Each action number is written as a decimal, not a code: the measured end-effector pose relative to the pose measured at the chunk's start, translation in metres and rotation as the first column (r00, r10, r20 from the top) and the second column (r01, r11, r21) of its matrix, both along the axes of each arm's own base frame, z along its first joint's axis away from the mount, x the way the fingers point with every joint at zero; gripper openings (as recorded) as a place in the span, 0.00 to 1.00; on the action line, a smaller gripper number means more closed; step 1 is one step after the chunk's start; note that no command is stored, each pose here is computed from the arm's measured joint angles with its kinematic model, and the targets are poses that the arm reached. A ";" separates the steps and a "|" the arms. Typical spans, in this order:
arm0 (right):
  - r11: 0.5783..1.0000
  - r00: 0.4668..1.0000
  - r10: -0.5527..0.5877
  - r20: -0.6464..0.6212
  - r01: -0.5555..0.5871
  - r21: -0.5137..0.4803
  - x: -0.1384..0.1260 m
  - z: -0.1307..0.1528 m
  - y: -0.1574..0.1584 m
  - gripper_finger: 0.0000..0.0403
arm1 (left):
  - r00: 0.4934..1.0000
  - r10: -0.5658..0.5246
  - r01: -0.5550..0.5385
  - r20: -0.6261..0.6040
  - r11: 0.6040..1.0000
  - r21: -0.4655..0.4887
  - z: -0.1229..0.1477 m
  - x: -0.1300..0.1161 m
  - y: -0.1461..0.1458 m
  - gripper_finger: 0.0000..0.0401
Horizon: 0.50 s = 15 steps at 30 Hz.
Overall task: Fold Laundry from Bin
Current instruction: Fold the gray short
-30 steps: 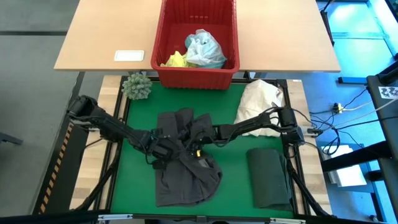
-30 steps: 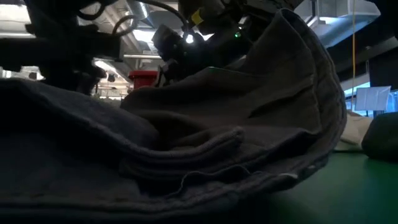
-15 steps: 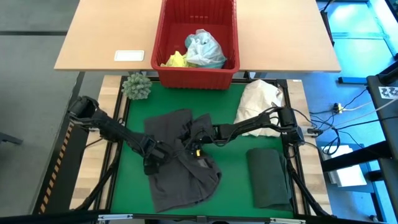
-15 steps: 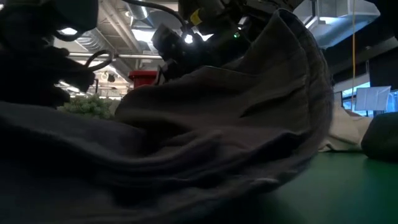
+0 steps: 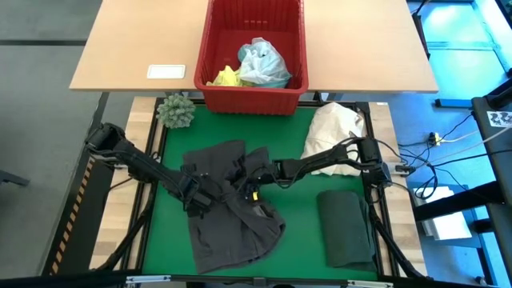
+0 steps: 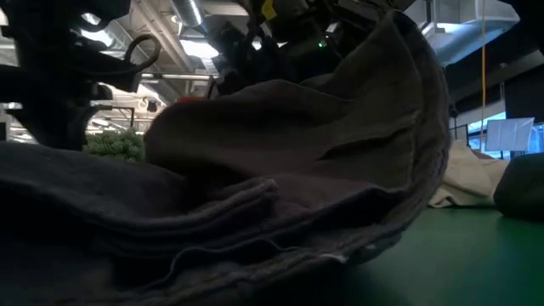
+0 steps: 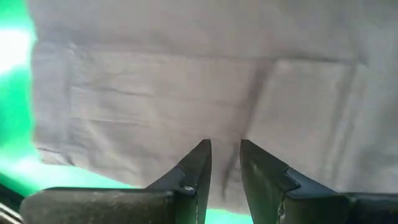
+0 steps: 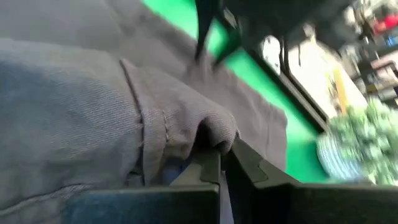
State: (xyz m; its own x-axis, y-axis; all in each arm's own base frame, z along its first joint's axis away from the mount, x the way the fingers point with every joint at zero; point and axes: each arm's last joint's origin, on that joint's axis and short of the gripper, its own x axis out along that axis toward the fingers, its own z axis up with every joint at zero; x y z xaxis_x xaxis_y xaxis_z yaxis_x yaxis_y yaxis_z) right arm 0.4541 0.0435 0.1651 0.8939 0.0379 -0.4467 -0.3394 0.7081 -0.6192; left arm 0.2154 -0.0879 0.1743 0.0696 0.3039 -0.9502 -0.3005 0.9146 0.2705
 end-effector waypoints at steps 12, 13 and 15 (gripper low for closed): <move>0.995 1.000 0.010 0.001 -0.010 0.101 0.000 0.001 0.001 0.07 | 0.997 0.026 -0.031 0.071 0.997 0.069 0.001 0.005 0.005 0.20; 0.995 1.000 0.011 -0.001 -0.011 0.102 0.000 0.001 0.001 0.09 | 0.997 0.026 -0.031 0.071 0.997 0.069 0.001 0.005 0.005 0.20; 0.994 1.000 0.015 -0.004 -0.014 0.106 0.000 0.000 0.001 0.13 | 0.997 0.026 -0.031 0.072 0.997 0.069 0.001 0.005 0.005 0.20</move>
